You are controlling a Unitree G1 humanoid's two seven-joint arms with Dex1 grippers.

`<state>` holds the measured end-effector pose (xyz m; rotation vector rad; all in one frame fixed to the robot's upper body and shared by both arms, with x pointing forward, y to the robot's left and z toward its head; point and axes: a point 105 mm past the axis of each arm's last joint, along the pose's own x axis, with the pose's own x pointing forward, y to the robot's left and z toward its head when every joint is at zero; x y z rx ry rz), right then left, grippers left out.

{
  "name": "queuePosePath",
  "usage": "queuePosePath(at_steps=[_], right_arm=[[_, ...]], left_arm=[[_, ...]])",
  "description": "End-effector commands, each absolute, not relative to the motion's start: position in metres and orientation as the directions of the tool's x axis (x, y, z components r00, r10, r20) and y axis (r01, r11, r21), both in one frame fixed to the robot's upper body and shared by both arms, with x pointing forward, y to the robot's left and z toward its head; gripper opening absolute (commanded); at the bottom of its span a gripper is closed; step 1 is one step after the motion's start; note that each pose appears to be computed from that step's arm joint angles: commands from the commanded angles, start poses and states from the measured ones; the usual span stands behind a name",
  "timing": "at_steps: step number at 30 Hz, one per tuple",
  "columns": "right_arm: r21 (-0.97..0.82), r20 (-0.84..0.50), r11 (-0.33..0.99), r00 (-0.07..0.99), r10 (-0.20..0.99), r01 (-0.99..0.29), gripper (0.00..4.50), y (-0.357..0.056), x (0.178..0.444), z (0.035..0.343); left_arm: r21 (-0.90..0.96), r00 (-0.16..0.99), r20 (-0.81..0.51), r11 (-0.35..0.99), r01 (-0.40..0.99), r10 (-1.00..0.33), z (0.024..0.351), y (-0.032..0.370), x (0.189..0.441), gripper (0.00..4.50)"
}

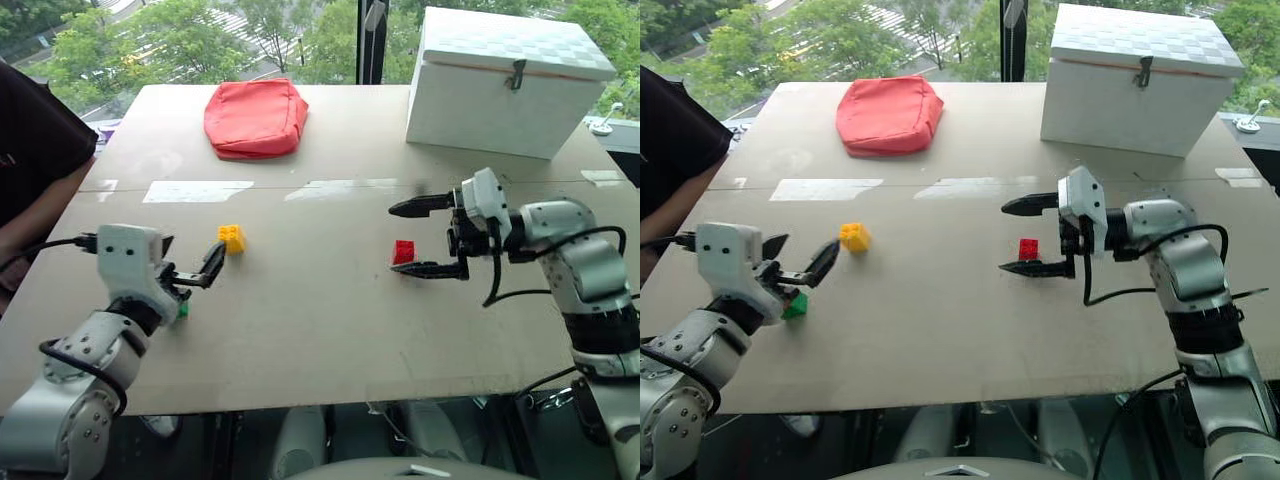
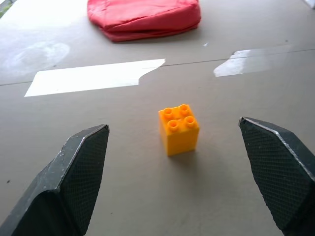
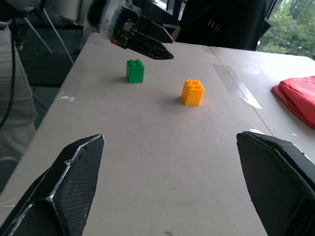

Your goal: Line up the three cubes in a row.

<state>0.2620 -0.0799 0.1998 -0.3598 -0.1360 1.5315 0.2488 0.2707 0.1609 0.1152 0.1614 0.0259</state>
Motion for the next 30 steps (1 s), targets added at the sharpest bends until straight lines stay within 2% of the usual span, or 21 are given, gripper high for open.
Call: queuePosePath(at_steps=[1,3,6,14,17,18,22,24,27,28,30], right_arm=[[-0.372,-0.105,-0.011,0.030,0.994,-0.928,4.43,-0.077,0.242,0.215],[-0.354,-0.054,0.027,0.049,0.997,-0.935,4.43,-0.077,0.241,0.219],[-0.335,-0.074,0.013,0.040,0.996,-0.942,4.43,-0.075,0.239,0.214],[-0.364,-0.072,0.014,0.043,0.996,-0.931,4.43,-0.078,0.240,0.215],[-0.362,-0.058,0.024,0.048,0.997,-0.932,4.50,-0.079,0.240,0.219],[-0.364,-0.058,0.026,0.050,0.997,-0.931,4.50,-0.079,0.240,0.219],[-0.364,-0.053,0.038,0.062,0.997,-0.931,4.50,-0.080,0.242,0.220],[-0.362,-0.054,0.047,0.072,0.996,-0.931,4.50,-0.080,0.242,0.220],[-0.364,-0.060,0.067,0.095,0.994,-0.929,4.50,-0.083,0.241,0.219],[-0.352,-0.062,0.078,0.106,0.992,-0.933,4.50,-0.085,0.241,0.219],[-0.340,-0.065,0.109,0.139,0.988,-0.934,4.50,-0.089,0.240,0.217]], left_arm=[[0.135,0.962,-0.201,0.978,-0.157,0.182,0.160,0.289,0.233,4.35],[0.144,0.943,-0.240,0.969,-0.198,0.229,0.154,0.295,0.226,4.35],[0.130,0.919,-0.309,0.968,-0.216,0.246,0.142,0.301,0.223,4.35],[0.085,0.888,-0.383,0.967,-0.242,0.255,0.121,0.304,0.227,4.35],[0.041,0.873,-0.412,0.963,-0.267,0.260,0.107,0.301,0.225,3.66],[0.037,0.873,-0.413,0.962,-0.270,0.261,0.105,0.301,0.225,3.09],[0.049,0.881,-0.387,0.960,-0.274,0.271,0.105,0.303,0.227,1.29],[0.072,0.894,-0.358,0.962,-0.263,0.271,0.110,0.306,0.229,1.27],[0.036,0.956,-0.272,0.994,-0.104,0.110,0.129,0.291,0.239,1.27],[-0.001,0.969,-0.245,0.999,0.034,-0.034,0.136,0.272,0.243,1.27],[-0.050,0.901,-0.214,0.926,0.375,-0.377,0.150,0.226,0.244,1.27]])
